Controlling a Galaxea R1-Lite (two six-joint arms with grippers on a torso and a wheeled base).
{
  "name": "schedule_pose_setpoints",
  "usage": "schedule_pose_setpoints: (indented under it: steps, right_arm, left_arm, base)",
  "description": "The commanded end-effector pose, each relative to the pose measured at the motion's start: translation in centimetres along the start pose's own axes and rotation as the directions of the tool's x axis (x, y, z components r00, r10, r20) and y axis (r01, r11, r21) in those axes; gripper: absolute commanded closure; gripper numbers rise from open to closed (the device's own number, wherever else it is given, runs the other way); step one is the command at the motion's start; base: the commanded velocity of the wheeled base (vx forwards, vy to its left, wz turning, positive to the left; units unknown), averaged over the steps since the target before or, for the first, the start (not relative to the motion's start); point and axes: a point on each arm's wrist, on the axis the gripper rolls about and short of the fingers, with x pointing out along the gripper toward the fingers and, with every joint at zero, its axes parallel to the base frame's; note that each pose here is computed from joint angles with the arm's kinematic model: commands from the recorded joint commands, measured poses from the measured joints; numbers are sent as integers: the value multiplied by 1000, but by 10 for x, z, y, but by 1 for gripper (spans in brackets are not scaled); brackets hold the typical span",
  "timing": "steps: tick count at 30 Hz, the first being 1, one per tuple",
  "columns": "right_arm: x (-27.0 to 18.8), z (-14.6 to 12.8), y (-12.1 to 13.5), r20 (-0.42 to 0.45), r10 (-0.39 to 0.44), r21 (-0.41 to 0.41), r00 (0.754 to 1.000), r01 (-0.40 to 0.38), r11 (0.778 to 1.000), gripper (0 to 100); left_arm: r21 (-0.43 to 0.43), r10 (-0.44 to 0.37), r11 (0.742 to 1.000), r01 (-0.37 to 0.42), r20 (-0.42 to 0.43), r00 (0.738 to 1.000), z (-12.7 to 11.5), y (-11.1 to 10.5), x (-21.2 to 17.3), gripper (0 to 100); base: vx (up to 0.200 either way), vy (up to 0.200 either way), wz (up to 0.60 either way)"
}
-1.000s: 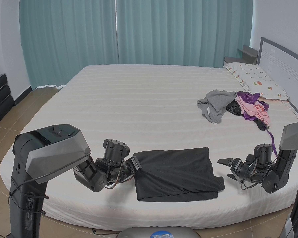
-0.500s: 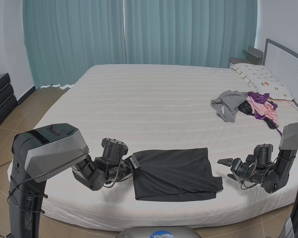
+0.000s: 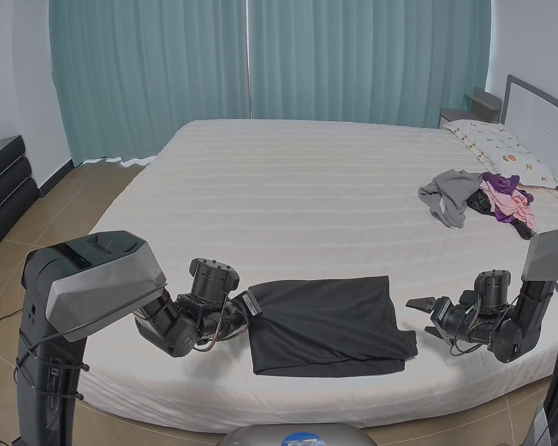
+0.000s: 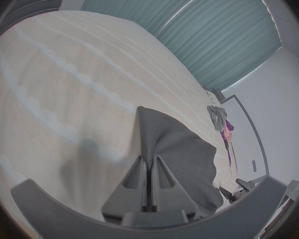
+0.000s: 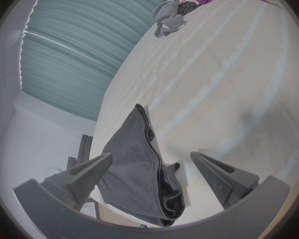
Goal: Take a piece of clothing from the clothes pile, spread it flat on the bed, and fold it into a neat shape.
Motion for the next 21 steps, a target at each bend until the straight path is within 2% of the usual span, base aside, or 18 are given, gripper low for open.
schedule_pose_setpoints:
  steps: [1,11,12,21]
  right_arm:
    - [0,-1,0,-3,0,-1,1000,0,1000,0]
    - [1,-1,0,-4,1,-1,1000,-1,1000,0]
    - [1,-1,0,-4,1,-1,1000,-1,1000,0]
    - [2,-3,0,-13,0,-4,1000,0,1000,0]
  left_arm:
    - [1,-1,1000,1,-3,1000,-1,0,0,100]
    - [2,-1,1000,1,-9,1000,-3,-1,0,100]
    - [-2,-1,1000,1,-9,1000,-3,-1,0,0]
    - [-32,-9,999,9,-3,1000,-2,-4,-2,0]
  base:
    - [0,0,0]
    - [0,0,0]
    - [0,0,0]
    - [0,0,0]
